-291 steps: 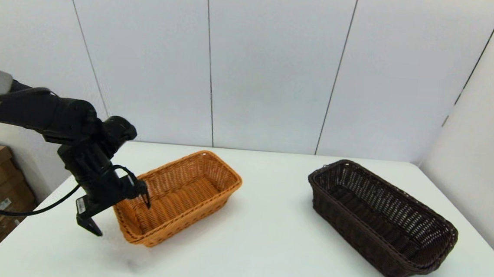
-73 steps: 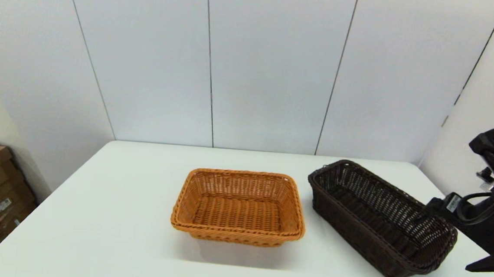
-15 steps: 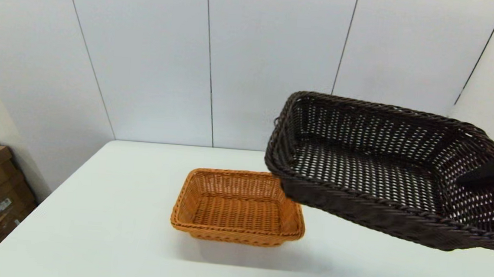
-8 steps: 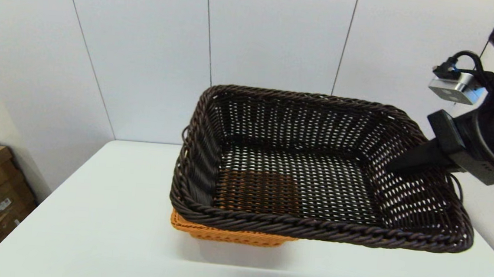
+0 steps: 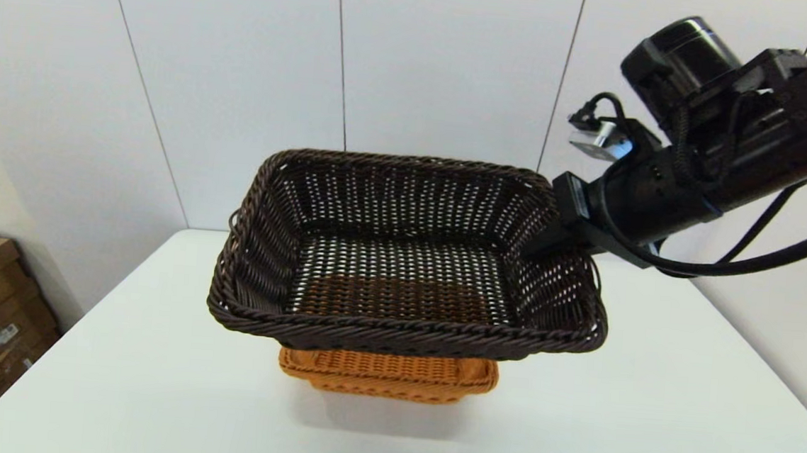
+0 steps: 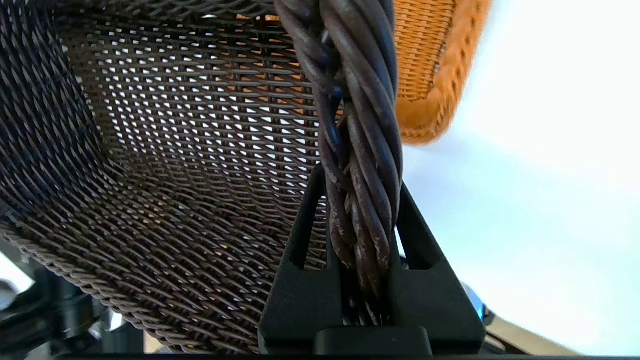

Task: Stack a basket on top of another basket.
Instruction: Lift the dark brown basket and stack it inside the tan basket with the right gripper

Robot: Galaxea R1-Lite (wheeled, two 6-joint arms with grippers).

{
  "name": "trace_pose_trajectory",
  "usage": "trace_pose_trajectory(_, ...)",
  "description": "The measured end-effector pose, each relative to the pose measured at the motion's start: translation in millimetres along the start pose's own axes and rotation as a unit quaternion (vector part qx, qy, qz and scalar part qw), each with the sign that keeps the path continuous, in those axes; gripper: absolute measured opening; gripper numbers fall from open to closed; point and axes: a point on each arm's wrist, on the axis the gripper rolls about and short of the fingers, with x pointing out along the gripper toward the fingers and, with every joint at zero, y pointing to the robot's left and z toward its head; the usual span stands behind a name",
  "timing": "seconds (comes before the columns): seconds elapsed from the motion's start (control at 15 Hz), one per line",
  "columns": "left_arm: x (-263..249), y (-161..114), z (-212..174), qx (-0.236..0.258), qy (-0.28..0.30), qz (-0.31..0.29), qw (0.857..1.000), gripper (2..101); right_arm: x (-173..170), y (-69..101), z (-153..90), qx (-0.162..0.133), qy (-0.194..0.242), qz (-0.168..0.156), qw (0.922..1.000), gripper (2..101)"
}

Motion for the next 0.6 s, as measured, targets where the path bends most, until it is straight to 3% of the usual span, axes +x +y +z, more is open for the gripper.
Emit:
trace_pose_trajectory(0.27, 0.0, 0.0, 0.0, 0.0, 0.0, 0.0, 1.0, 97.8, 45.2, 3.4, 11.5, -0.005, 0.024, -0.005, 0.9997, 14.4)
trace_pose_trajectory(0.6, 0.0, 0.0, 0.0, 0.0, 0.0, 0.0, 1.0, 97.8, 88.1, -6.7, 25.3, 0.005, 0.027, -0.027, 0.9993, 14.4)
